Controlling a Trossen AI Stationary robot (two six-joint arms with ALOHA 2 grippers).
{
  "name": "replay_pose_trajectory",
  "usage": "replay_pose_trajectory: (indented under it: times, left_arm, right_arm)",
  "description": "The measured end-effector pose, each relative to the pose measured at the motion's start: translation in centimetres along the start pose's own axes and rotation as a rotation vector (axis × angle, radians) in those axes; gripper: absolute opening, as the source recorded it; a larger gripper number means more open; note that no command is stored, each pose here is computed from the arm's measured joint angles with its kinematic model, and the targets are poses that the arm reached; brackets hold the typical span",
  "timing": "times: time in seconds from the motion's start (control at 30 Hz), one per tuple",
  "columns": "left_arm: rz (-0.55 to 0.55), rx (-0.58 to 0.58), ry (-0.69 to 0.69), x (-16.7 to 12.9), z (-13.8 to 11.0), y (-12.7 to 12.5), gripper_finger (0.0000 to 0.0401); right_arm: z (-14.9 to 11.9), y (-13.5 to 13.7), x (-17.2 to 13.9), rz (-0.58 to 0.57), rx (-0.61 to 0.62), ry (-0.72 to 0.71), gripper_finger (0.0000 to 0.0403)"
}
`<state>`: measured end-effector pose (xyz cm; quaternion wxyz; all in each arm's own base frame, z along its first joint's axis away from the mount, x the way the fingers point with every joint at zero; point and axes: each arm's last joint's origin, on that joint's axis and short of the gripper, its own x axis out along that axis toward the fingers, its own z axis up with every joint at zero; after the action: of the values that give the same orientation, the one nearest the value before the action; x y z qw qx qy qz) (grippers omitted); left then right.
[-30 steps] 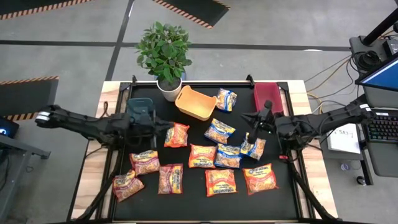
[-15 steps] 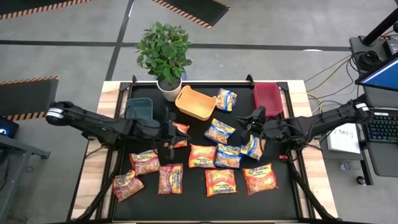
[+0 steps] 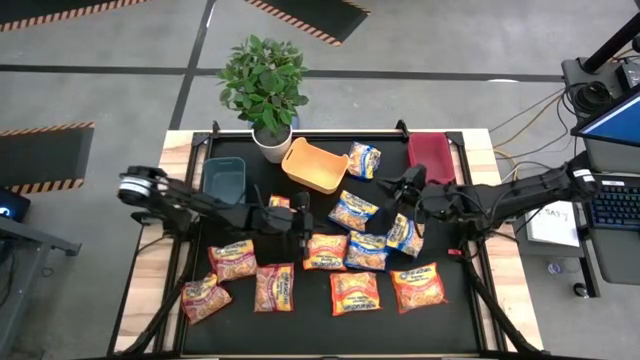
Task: Sort Maruchan noodles
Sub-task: Put the blue noodle pack into the red bin
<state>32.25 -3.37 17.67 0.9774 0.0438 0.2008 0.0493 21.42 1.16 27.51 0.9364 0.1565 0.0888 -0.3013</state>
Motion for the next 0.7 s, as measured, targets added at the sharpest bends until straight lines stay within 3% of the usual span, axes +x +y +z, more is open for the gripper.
replay_pose_trajectory:
  times: [0.2, 0.4, 0.7]
  left_arm:
    - [0.027, -0.008, 0.031, 2.6, -0.7, 0.4, 0.0000]
    - [0.045, -0.006, 0.073, 4.4, -1.6, 0.8, 0.0000]
    - [0.072, -0.013, 0.108, 5.4, -2.5, 1.8, 0.0000]
  right_arm:
    - [-0.5, -2.5, 1.5, 0.011, 0.123, 0.196, 0.0013]
    - [-1.6, -6.1, 4.0, -0.067, 0.205, 0.435, 0.0013]
    - [-3.6, -8.2, 6.8, -0.004, 0.210, 0.657, 0.0013]
